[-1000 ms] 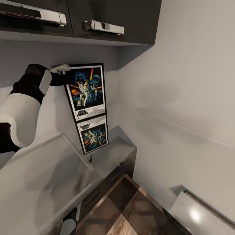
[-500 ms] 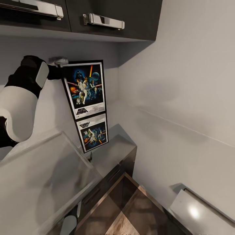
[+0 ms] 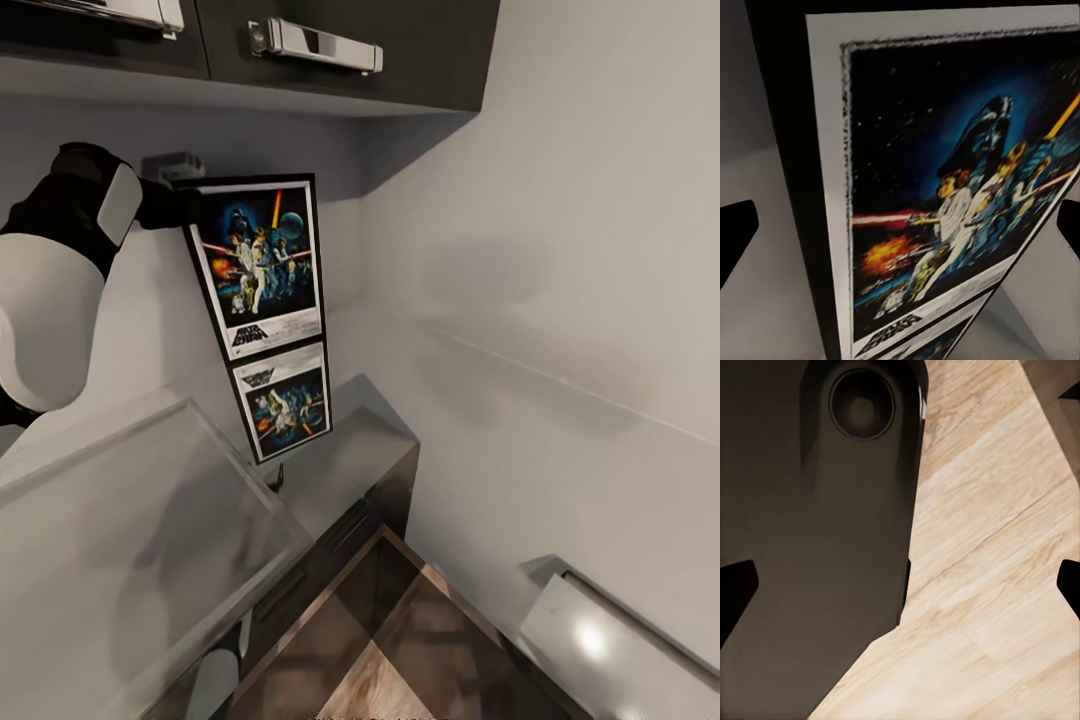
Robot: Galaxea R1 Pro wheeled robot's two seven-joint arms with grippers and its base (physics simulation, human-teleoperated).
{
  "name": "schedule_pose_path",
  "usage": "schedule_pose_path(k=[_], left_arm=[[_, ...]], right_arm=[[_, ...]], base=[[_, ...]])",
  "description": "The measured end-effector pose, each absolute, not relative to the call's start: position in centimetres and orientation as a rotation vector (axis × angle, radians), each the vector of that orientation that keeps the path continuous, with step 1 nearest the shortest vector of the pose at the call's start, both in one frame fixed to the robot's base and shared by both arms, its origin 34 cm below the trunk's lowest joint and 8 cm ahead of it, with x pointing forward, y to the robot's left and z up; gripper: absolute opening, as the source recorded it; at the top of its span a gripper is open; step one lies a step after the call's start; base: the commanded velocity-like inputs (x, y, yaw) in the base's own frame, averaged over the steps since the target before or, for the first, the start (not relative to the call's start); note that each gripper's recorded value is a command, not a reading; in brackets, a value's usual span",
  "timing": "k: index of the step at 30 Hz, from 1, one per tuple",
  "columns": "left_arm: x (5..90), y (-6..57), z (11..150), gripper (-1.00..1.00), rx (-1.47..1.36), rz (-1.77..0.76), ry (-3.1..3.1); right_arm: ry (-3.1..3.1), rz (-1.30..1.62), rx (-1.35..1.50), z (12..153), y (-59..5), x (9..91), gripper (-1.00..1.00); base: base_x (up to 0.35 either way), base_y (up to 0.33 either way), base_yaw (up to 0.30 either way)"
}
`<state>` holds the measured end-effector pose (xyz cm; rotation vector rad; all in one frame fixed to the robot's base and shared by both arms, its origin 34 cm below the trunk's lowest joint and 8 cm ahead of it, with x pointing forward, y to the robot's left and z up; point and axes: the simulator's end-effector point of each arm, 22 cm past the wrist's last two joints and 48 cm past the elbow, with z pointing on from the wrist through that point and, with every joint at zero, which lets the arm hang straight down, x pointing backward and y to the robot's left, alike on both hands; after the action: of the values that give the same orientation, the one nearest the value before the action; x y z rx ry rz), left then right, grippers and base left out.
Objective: Pick up the poster from the kitchen countertop and hang it on one of the wall nails in the kitchen.
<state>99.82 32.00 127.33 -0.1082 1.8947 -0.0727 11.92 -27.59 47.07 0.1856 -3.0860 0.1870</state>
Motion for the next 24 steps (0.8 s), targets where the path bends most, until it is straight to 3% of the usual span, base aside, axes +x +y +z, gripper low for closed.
schedule_pose_path(k=[24], left_arm=[[101.1,32.2,125.2,1.0,-0.111,-0.072,1.911]], right_arm=[[-3.055,0.182,0.187,47.1,-27.6,10.7,1.0]], base=[[0.0,0.0,0.0]])
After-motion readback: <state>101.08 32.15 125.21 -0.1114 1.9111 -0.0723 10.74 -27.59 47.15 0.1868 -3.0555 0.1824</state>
